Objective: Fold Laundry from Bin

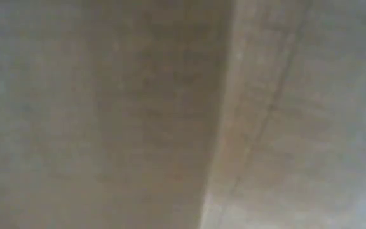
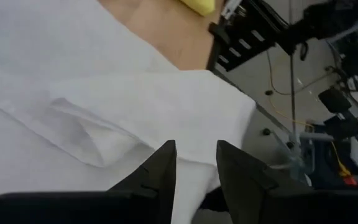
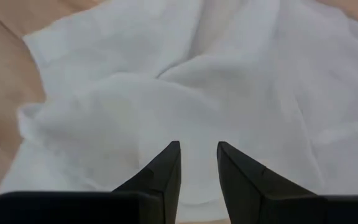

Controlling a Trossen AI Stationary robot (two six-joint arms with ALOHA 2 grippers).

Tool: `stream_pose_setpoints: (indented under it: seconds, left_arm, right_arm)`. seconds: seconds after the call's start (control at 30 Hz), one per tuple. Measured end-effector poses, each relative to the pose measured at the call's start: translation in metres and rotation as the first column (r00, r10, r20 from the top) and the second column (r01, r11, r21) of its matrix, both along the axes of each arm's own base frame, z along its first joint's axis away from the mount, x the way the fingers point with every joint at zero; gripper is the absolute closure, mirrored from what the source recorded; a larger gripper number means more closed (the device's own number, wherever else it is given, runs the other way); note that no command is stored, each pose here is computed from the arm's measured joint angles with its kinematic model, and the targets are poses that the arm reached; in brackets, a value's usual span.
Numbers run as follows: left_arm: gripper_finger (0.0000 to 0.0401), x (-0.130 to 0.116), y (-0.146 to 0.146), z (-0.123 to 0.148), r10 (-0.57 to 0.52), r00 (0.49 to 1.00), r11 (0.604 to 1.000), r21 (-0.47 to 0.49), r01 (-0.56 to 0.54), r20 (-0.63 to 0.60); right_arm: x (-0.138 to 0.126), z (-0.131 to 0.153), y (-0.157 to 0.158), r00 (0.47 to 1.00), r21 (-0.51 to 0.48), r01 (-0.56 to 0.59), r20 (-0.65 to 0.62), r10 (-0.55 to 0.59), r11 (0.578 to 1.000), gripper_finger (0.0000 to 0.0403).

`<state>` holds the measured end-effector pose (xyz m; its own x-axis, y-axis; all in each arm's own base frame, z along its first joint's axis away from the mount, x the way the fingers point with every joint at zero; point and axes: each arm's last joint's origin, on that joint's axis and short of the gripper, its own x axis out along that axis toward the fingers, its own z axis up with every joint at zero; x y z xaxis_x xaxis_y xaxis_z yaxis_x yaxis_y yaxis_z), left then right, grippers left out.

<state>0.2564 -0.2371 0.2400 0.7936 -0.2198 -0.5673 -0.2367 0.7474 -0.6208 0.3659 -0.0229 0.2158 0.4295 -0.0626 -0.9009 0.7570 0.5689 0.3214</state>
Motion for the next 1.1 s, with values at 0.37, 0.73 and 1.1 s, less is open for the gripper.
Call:
stream_pose_setpoints:
  seconds: [0.37, 0.73, 1.1]
  left_arm:
    - [0.0280, 0.009, 0.027, 0.004, 0.106, 0.994, 0.992, 0.067, -0.104, -0.022]
    - [0.0280, 0.025, 0.053, 0.004, 0.117, 0.991, 0.992, 0.061, -0.113, -0.067]
    - [0.0280, 0.022, 0.057, 0.006, 0.145, 0.983, 0.989, 0.039, -0.142, -0.112]
  right_arm:
    - [-0.010, -0.027, -0.024, 0.999, 0.011, -0.045, 0.003, 0.045, 0.999, 0.0306]
    - [-0.040, -0.066, -0.054, 0.996, 0.059, -0.058, -0.064, 0.062, 0.997, 0.0313]
    - [-0.057, -0.057, -0.133, 1.000, -0.056, -0.004, -0.004, 0.004, 0.998, 0.0332]
